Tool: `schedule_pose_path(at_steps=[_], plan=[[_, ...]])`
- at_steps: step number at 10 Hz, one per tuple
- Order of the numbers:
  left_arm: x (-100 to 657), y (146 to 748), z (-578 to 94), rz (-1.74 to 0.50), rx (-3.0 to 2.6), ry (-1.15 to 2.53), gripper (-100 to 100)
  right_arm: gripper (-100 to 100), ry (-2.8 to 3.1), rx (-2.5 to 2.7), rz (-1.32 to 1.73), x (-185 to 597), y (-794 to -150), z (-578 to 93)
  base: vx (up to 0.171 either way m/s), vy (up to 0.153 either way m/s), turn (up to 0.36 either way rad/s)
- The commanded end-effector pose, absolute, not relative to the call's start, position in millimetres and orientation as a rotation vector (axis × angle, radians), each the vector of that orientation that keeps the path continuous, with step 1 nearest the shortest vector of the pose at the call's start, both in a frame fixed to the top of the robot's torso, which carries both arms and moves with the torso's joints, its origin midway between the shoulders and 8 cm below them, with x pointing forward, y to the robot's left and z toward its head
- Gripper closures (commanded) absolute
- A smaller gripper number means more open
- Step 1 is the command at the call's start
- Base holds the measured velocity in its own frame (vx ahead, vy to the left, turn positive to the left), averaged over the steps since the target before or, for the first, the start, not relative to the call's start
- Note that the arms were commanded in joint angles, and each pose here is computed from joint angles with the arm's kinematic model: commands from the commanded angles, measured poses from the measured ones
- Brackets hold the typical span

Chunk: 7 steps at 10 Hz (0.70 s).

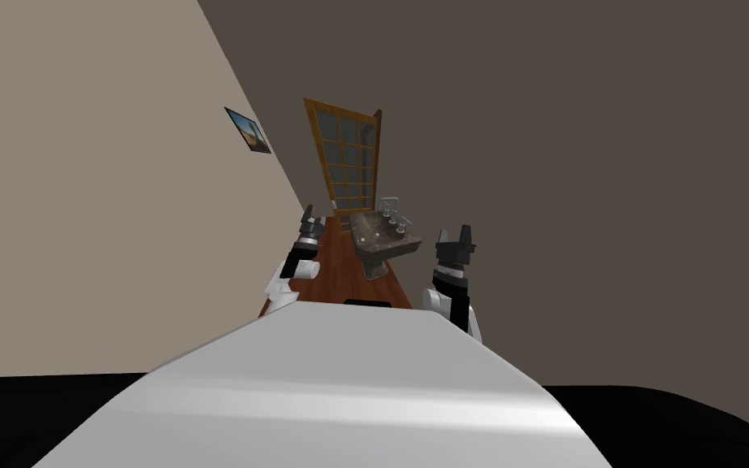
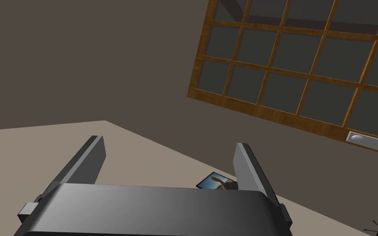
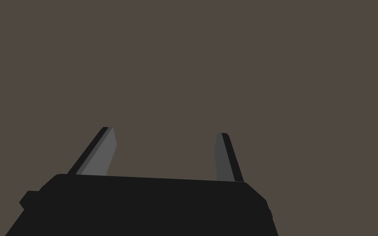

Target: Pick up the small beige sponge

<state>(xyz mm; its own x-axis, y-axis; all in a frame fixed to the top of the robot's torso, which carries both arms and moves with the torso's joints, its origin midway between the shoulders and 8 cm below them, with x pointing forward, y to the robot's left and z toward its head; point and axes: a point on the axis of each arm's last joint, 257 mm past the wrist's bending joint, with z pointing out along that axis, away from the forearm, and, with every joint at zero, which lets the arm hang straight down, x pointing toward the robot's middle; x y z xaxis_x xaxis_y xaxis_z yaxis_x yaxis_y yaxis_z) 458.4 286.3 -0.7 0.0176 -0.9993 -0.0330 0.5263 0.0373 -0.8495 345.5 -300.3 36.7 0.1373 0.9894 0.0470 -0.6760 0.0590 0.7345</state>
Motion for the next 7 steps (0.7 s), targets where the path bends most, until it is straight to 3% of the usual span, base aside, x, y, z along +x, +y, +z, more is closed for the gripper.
schedule_pose_path(at_steps=[1, 7], plan=[[478.7, 284.9, -11.4, -1.357, -0.787, 0.858, -100, 0, 0.554, 0.71, 1.364, 345.5, -300.3, 36.7, -0.016, -0.067, 0.078], [537.1, 291.6, -40.8, -1.253, -0.839, 0.997, -100, 0, 0.554, 0.71, 1.364, 345.5, -300.3, 36.8, -0.002, -0.068, 0.08]])
